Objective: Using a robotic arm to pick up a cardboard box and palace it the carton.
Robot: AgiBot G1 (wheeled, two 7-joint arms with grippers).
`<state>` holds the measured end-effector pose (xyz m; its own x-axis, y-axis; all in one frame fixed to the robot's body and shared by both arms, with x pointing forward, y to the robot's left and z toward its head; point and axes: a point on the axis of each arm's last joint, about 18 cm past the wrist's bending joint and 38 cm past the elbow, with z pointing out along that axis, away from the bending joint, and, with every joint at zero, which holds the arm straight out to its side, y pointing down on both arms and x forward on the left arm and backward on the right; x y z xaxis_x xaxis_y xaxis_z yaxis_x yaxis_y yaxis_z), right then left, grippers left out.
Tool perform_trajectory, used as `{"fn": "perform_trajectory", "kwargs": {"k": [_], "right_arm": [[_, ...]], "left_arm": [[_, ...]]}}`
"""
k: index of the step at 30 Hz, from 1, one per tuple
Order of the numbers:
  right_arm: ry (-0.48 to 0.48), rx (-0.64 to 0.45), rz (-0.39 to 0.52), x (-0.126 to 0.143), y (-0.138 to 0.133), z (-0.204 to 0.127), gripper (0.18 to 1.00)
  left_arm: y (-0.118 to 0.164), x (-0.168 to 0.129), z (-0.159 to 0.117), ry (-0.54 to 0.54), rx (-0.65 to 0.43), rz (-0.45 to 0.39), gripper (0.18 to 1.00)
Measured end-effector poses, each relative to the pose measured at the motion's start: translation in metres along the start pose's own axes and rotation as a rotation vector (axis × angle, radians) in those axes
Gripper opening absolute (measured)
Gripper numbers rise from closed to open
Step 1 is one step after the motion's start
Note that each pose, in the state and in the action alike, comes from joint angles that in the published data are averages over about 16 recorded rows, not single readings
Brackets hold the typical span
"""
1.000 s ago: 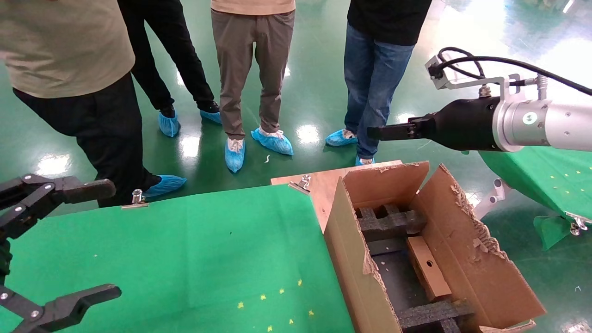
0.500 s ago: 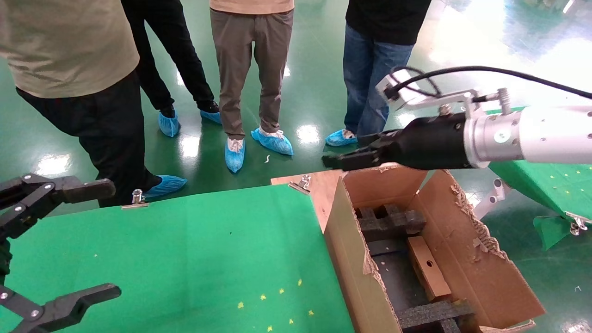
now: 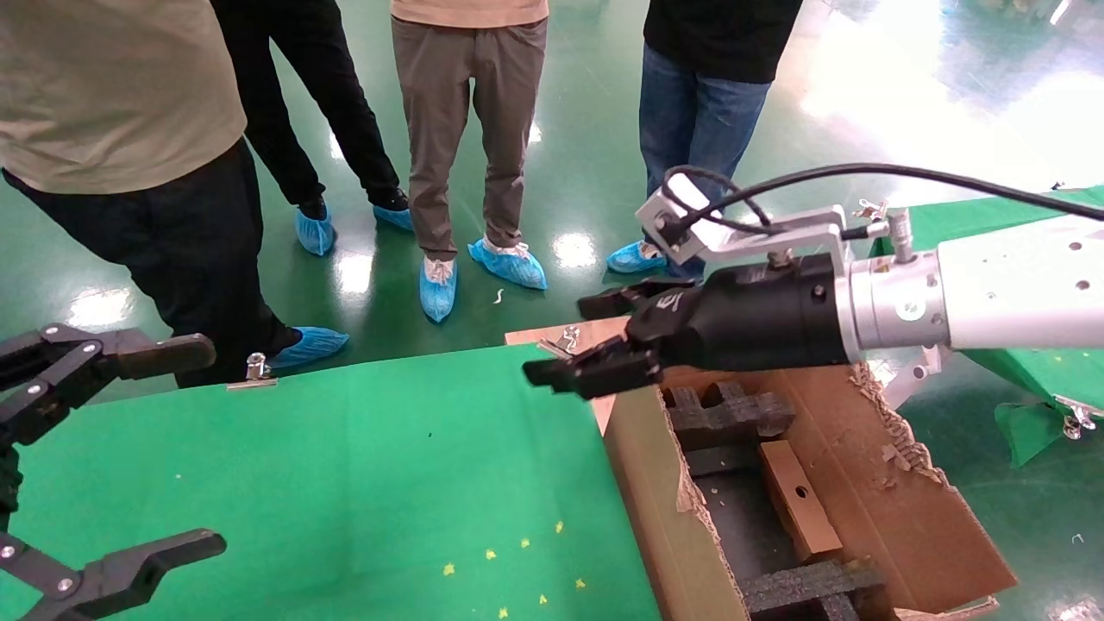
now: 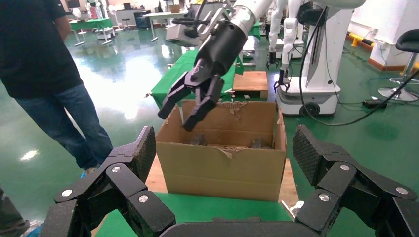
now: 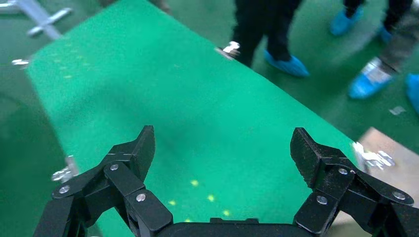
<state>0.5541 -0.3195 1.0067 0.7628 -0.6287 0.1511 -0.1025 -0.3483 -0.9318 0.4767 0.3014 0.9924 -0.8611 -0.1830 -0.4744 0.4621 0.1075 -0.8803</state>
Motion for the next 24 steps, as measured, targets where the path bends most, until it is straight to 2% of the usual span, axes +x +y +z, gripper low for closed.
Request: {"fn": "perform_trajectory", "kwargs": {"k": [14,24], "right_arm": [[-0.243,0.171,-0.183,-0.04,0.004,-0.003,1.001],[-0.359,0.349,-0.328,-0.062,0.01,-0.019,1.001]], "left_arm": [[0.0,0.0,0.0,0.0,0.0,0.0,1.001],[0.0,0.0,0.0,0.0,0.0,0.0,1.001]]}}
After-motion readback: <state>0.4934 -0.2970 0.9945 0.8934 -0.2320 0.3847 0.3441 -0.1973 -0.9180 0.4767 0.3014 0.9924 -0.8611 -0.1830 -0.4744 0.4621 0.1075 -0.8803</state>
